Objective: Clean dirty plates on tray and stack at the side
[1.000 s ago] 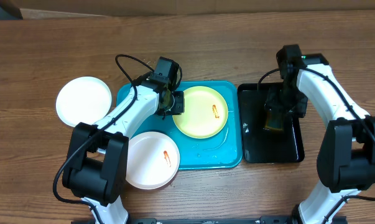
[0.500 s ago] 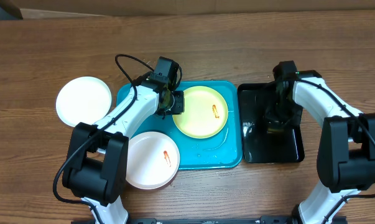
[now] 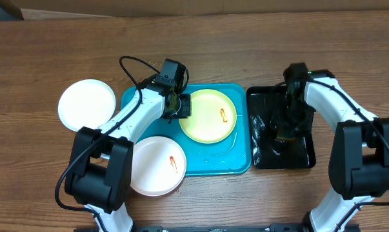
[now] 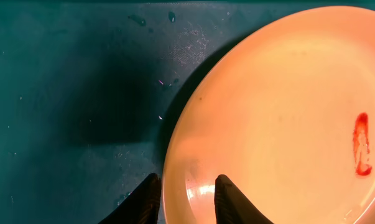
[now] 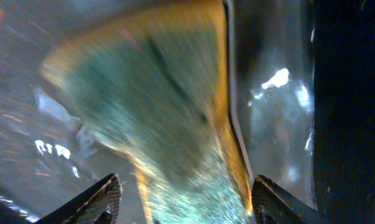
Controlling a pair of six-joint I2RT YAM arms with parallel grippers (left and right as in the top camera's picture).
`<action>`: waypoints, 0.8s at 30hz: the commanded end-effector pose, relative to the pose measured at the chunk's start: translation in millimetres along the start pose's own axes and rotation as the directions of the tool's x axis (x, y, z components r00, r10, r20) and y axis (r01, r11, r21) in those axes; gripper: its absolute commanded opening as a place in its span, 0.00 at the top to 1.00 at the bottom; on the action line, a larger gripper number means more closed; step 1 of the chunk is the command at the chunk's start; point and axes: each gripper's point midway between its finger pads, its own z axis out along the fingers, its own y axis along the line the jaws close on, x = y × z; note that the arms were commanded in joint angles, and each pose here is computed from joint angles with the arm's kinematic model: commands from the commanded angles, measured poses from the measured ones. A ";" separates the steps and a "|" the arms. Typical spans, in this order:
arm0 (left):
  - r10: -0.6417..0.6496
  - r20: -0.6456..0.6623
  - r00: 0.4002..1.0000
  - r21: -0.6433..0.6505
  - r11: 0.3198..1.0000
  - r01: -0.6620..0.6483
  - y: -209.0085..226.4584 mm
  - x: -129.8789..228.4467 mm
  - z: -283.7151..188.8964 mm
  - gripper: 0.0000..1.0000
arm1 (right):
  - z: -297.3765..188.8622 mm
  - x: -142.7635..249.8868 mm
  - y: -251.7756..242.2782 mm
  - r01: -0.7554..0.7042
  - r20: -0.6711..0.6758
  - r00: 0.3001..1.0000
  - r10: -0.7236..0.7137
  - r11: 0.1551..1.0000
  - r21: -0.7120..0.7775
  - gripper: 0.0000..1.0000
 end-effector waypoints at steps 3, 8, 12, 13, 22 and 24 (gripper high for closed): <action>0.004 -0.014 1.000 -0.009 1.000 -0.004 -1.9 5.5 3.8 0.69 | -6.7 -22.0 7.6 0.018 0.081 0.997 -0.016 0.999 -0.030 0.31; 0.004 -0.017 1.000 -0.010 1.000 -0.004 -1.5 6.3 3.8 0.69 | 7.1 -23.8 9.0 -0.004 0.098 0.995 0.008 0.999 -0.041 0.59; 0.004 -0.022 1.000 -0.012 1.000 -0.004 -1.0 7.4 3.7 0.69 | 8.2 -24.0 9.8 -0.032 0.097 0.995 0.036 0.998 -0.048 0.82; 0.004 -0.024 1.000 -0.013 1.000 -0.004 -0.8 7.9 3.7 0.69 | 8.1 -25.1 11.1 -0.031 0.100 0.994 0.037 0.998 -0.055 0.56; 0.007 -0.028 1.000 -0.015 1.000 -0.008 -0.4 8.9 3.7 0.69 | 6.5 -33.9 18.2 -0.025 0.134 0.990 0.037 0.996 -0.089 0.69; 0.014 -0.031 0.999 -0.017 1.000 -0.015 0.1 9.8 3.7 0.69 | 5.8 -32.1 20.9 -0.019 0.123 0.992 0.032 0.994 -0.104 0.31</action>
